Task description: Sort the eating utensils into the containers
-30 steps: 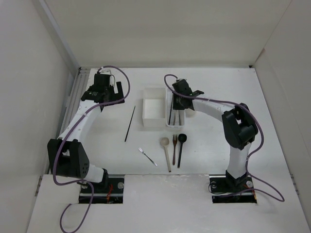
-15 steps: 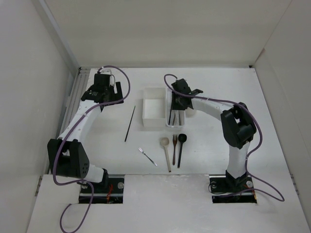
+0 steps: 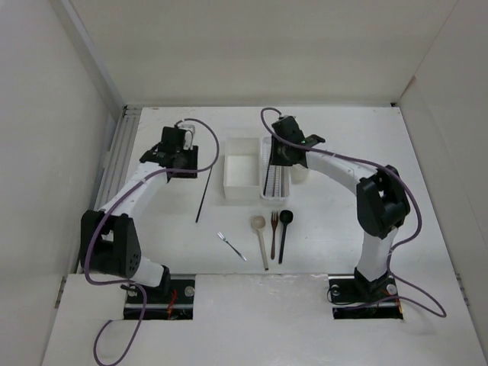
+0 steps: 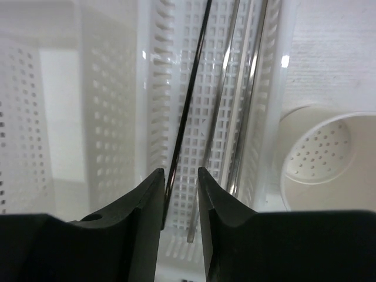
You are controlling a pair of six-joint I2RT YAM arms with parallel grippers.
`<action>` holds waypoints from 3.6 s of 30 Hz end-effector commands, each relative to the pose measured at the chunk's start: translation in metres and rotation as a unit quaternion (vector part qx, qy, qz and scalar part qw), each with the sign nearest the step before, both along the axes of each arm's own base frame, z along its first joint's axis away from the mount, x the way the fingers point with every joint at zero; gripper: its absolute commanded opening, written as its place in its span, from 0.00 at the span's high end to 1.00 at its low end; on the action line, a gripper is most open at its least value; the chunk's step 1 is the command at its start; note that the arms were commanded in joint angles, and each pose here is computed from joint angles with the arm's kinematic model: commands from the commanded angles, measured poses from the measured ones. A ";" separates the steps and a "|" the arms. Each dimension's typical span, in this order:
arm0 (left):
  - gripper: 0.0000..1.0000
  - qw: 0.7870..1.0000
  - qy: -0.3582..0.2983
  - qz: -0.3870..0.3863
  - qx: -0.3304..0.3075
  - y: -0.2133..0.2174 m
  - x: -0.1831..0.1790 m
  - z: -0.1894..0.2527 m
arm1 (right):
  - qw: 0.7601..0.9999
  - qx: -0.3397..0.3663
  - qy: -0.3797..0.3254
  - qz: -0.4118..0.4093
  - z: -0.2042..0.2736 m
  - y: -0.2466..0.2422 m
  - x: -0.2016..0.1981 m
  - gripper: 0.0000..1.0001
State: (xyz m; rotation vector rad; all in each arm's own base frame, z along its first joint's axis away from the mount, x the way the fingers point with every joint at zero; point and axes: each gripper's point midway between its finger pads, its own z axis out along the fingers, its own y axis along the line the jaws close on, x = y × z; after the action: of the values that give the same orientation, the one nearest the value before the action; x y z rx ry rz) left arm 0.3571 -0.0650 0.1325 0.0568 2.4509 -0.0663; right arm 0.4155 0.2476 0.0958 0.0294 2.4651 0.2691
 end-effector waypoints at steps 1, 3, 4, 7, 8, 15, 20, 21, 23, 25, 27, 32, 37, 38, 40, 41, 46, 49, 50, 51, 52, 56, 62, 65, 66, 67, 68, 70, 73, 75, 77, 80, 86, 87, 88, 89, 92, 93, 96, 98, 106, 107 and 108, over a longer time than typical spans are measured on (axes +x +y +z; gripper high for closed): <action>0.56 0.994 0.055 -0.089 0.018 -0.026 -0.022 -0.040 | 0.993 0.037 -0.113 -0.012 0.101 -0.003 0.021 0.65; 0.42 0.990 0.077 -0.115 0.021 -0.034 -0.031 -0.055 | 0.990 0.034 -0.136 -0.016 0.119 -0.005 0.021 0.65; 0.39 0.990 0.078 -0.115 0.021 -0.035 -0.029 -0.059 | 0.988 0.042 -0.148 -0.017 0.133 -0.007 0.018 0.65; 0.39 0.988 0.098 -0.112 0.030 -0.034 -0.025 -0.072 | 0.984 0.043 -0.170 -0.024 0.150 -0.013 0.016 0.65; 0.40 0.987 0.109 -0.112 0.032 -0.034 -0.024 -0.080 | 0.982 0.050 -0.181 -0.024 0.159 -0.015 0.014 0.65; 0.43 0.982 0.138 -0.130 0.022 -0.048 -0.022 -0.097 | 0.978 0.054 -0.199 -0.033 0.171 -0.024 0.005 0.65; 0.46 0.981 0.162 -0.098 0.049 -0.037 -0.022 -0.119 | 0.977 0.052 -0.203 -0.049 0.174 -0.035 0.002 0.65; 0.49 0.981 0.161 -0.088 0.054 -0.035 -0.018 -0.120 | 0.976 0.055 -0.207 -0.049 0.178 -0.036 0.000 0.65; 0.55 0.978 0.178 -0.074 0.074 -0.028 -0.020 -0.131 | 0.975 0.055 -0.207 -0.049 0.179 -0.038 -0.002 0.64; 0.92 0.975 0.192 -0.074 0.077 -0.026 -0.024 -0.138 | 0.975 0.052 -0.209 -0.057 0.179 -0.043 0.000 0.64; 1.00 0.974 0.205 -0.071 0.070 -0.023 -0.025 -0.143 | 0.974 0.054 -0.213 -0.058 0.183 -0.044 -0.001 0.64; 1.00 0.981 0.190 -0.036 0.013 -0.007 -0.008 -0.120 | 0.969 0.060 -0.239 -0.007 0.197 -0.028 -0.002 0.61; 1.00 0.998 0.040 -0.030 -0.046 -0.003 0.046 -0.006 | 0.933 0.109 -0.291 0.181 0.220 0.031 -0.020 0.44; 1.00 0.998 0.015 -0.030 -0.055 -0.006 0.053 0.016 | 0.924 0.120 -0.297 0.210 0.224 0.043 -0.028 0.33; 1.00 0.993 -0.072 -0.044 -0.078 -0.014 0.069 0.088 | 0.910 0.128 -0.308 0.248 0.234 0.063 -0.032 0.22; 1.00 0.989 -0.100 -0.051 -0.091 -0.019 0.073 0.111 | 0.900 0.138 -0.307 0.277 0.237 0.080 -0.041 0.20; 1.00 0.964 -0.202 -0.074 -0.153 -0.044 0.074 0.215 | 0.857 0.184 -0.327 0.353 0.268 0.132 -0.054 0.11; 1.00 0.957 -0.213 -0.079 -0.182 -0.057 0.065 0.235 | 0.827 0.246 -0.324 0.388 0.281 0.158 -0.061 0.11; 1.00 0.955 -0.208 -0.077 -0.197 -0.060 0.064 0.236 | 0.826 0.267 -0.308 0.388 0.274 0.165 -0.060 0.11; 1.00 0.954 -0.205 -0.082 -0.204 -0.066 0.062 0.236 | 0.816 0.283 -0.318 0.391 0.285 0.170 -0.060 0.11; 1.00 0.951 -0.206 -0.095 -0.210 -0.073 0.056 0.240 | 0.807 0.300 -0.317 0.399 0.293 0.177 -0.065 0.11; 1.00 0.952 -0.194 -0.103 -0.213 -0.085 0.050 0.236 | 0.800 0.340 -0.290 0.399 0.290 0.196 -0.064 0.13; 1.00 0.954 -0.194 -0.105 -0.204 -0.089 0.049 0.231 | 0.834 0.349 -0.259 0.339 0.262 0.203 -0.039 0.16; 1.00 0.954 -0.193 -0.104 -0.204 -0.089 0.050 0.227 | 0.840 0.350 -0.237 0.340 0.241 0.211 -0.033 0.19; 1.00 0.954 -0.193 -0.104 -0.204 -0.089 0.050 0.227 | 0.839 0.356 -0.237 0.338 0.246 0.211 -0.033 0.22; 1.00 0.955 -0.187 -0.108 -0.204 -0.092 0.048 0.223 | 0.841 0.354 -0.233 0.337 0.240 0.213 -0.032 0.22; 1.00 0.954 -0.190 -0.106 -0.208 -0.092 0.046 0.227 | 0.843 0.352 -0.235 0.331 0.240 0.212 -0.029 0.24; 1.00 0.954 -0.184 -0.109 -0.209 -0.096 0.044 0.222 | 0.842 0.356 -0.242 0.325 0.248 0.213 -0.025 0.33; 1.00 0.953 -0.189 -0.110 -0.209 -0.096 0.043 0.224 | 0.843 0.356 -0.240 0.325 0.243 0.217 -0.021 0.59; 1.00 0.956 -0.178 -0.108 -0.208 -0.096 0.042 0.214 | 0.845 0.358 -0.233 0.321 0.238 0.219 -0.020 0.72; 1.00 0.956 -0.175 -0.108 -0.207 -0.095 0.040 0.212 | 0.845 0.361 -0.230 0.319 0.238 0.219 -0.020 0.91; 0.97 0.958 -0.163 -0.109 -0.209 -0.096 0.038 0.202 | 0.852 0.356 -0.229 0.308 0.232 0.217 -0.016 1.00; 0.00 0.961 -0.154 -0.100 -0.207 -0.095 0.043 0.196 | 0.873 0.339 -0.249 0.248 0.242 0.191 -0.014 1.00; 0.00 0.962 -0.157 -0.100 -0.200 -0.094 0.046 0.196 | 0.887 0.320 -0.256 0.215 0.237 0.176 -0.002 1.00; 0.00 0.962 -0.163 -0.096 -0.198 -0.093 0.047 0.200 | 0.895 0.309 -0.260 0.191 0.239 0.164 0.005 1.00; 0.00 0.963 -0.160 -0.099 -0.193 -0.092 0.046 0.198 | 0.900 0.293 -0.270 0.176 0.246 0.154 0.005 1.00; 0.00 0.966 -0.166 -0.072 -0.183 -0.074 0.056 0.197 | 0.936 0.211 -0.264 0.098 0.230 0.109 0.021 1.00; 0.00 0.970 -0.167 -0.051 -0.170 -0.064 0.063 0.193 | 0.951 0.173 -0.240 0.084 0.209 0.097 0.019 1.00; 0.00 0.974 -0.178 -0.021 -0.139 -0.042 0.070 0.191 | 0.970 0.078 -0.226 0.032 0.185 0.059 0.023 1.00; 0.00 0.980 -0.168 -0.003 -0.110 -0.030 0.071 0.175 | 0.982 0.015 -0.187 0.002 0.154 0.031 0.017 1.00; 0.00 0.988 -0.132 0.008 -0.078 -0.017 0.061 0.137 | 0.992 -0.022 -0.127 -0.007 0.092 0.002 0.007 1.00; 0.00 0.989 -0.126 0.008 -0.077 -0.016 0.059 0.132 | 0.993 -0.022 -0.112 -0.013 0.084 -0.001 0.006 1.00; 0.00 0.988 -0.131 0.008 -0.078 -0.016 0.058 0.135 | 0.995 -0.019 -0.097 -0.007 0.073 -0.002 0.004 1.00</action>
State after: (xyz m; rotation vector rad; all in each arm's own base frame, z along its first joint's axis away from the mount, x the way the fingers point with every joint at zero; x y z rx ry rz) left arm 0.4163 -0.0880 0.2548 -0.0308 2.2221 -0.2614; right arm 0.4162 0.2604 0.1755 -0.0314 2.2522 0.2317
